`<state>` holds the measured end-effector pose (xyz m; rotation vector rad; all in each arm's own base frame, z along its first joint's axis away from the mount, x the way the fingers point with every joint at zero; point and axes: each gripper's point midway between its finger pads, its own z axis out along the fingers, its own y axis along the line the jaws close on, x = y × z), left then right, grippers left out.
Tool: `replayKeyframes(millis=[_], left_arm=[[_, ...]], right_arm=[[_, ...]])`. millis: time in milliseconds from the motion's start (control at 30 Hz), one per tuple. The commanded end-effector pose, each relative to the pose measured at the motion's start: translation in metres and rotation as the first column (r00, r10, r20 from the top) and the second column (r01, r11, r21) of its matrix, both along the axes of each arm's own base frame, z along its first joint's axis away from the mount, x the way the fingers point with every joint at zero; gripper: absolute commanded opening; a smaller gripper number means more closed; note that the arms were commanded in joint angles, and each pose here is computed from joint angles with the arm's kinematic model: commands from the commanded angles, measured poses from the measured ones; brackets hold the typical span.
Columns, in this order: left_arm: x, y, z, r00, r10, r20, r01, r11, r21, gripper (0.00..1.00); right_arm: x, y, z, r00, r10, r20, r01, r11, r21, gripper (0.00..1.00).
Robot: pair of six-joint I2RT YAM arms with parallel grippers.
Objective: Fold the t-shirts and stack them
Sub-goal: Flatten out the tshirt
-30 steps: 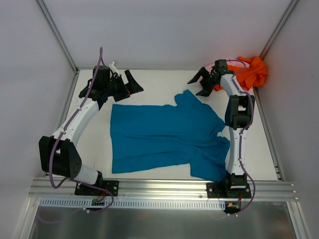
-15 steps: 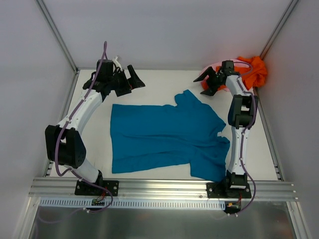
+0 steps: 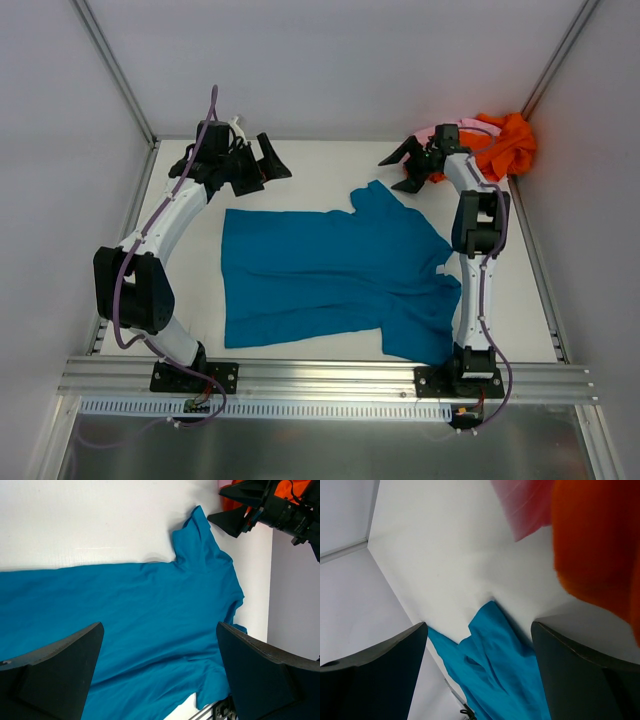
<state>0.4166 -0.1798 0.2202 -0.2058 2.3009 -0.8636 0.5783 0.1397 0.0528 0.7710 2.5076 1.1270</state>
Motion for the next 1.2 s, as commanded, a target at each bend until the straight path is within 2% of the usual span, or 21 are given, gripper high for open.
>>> replayKeyframes(millis=[0, 200, 300, 367, 400, 433, 467, 533, 567, 600, 900, 1167], left_arm=[[0.000, -0.008, 0.017, 0.998, -0.049, 0.047, 0.049, 0.999, -0.004, 0.99], [-0.002, -0.008, 0.016, 0.998, -0.055, 0.044, 0.055, 0.998, -0.001, 0.99], [-0.003, -0.007, 0.015, 0.998, -0.052, 0.044, 0.052, 0.999, 0.000, 0.99], [-0.004, -0.007, 0.013, 0.998, -0.053, 0.041, 0.053, 0.999, 0.000, 0.99], [-0.005, -0.007, 0.014, 0.998, -0.053, 0.042, 0.053, 0.999, 0.000, 0.99], [-0.005, -0.007, 0.014, 0.998, -0.053, 0.044, 0.053, 0.999, -0.001, 0.99], [-0.005, -0.007, 0.014, 0.998, -0.053, 0.044, 0.053, 0.999, -0.001, 0.99], [-0.006, -0.006, 0.015, 0.998, -0.051, 0.048, 0.051, 0.999, -0.002, 0.99], [-0.007, -0.006, 0.016, 0.998, -0.050, 0.050, 0.050, 0.999, -0.001, 0.99], [-0.008, -0.006, 0.015, 0.998, -0.050, 0.048, 0.050, 0.999, -0.001, 0.99], [-0.018, -0.001, 0.008, 0.998, -0.051, 0.042, 0.051, 0.999, 0.016, 0.99], [-0.014, 0.011, -0.031, 1.000, -0.012, -0.007, 0.012, 0.997, 0.079, 0.99]], right_arm=[[-0.011, 0.026, -0.014, 0.998, 0.044, -0.042, -0.043, 0.999, 0.018, 0.90], [-0.024, 0.048, -0.020, 0.995, 0.081, -0.066, -0.079, 0.997, 0.022, 0.88], [-0.026, 0.049, -0.019, 0.994, 0.084, -0.069, -0.082, 0.996, 0.024, 0.72], [-0.028, 0.049, -0.020, 0.994, 0.086, -0.073, -0.084, 0.996, 0.025, 0.58], [-0.029, 0.049, -0.022, 0.993, 0.086, -0.079, -0.084, 0.996, 0.025, 0.45], [-0.031, 0.048, -0.024, 0.992, 0.084, -0.092, -0.082, 0.996, 0.026, 0.39], [-0.032, 0.049, -0.024, 0.992, 0.088, -0.095, -0.086, 0.996, 0.028, 0.29], [-0.033, 0.049, -0.025, 0.991, 0.085, -0.099, -0.083, 0.996, 0.026, 0.17], [-0.032, 0.048, -0.024, 0.992, 0.083, -0.093, -0.081, 0.996, 0.021, 0.06], [-0.032, 0.047, -0.024, 0.992, 0.080, -0.094, -0.079, 0.997, 0.019, 0.01], [-0.016, 0.029, 0.006, 0.999, 0.039, -0.004, -0.039, 0.999, -0.020, 0.01], [0.013, -0.025, 0.061, 0.991, -0.062, 0.120, 0.069, 0.996, -0.056, 0.01]])
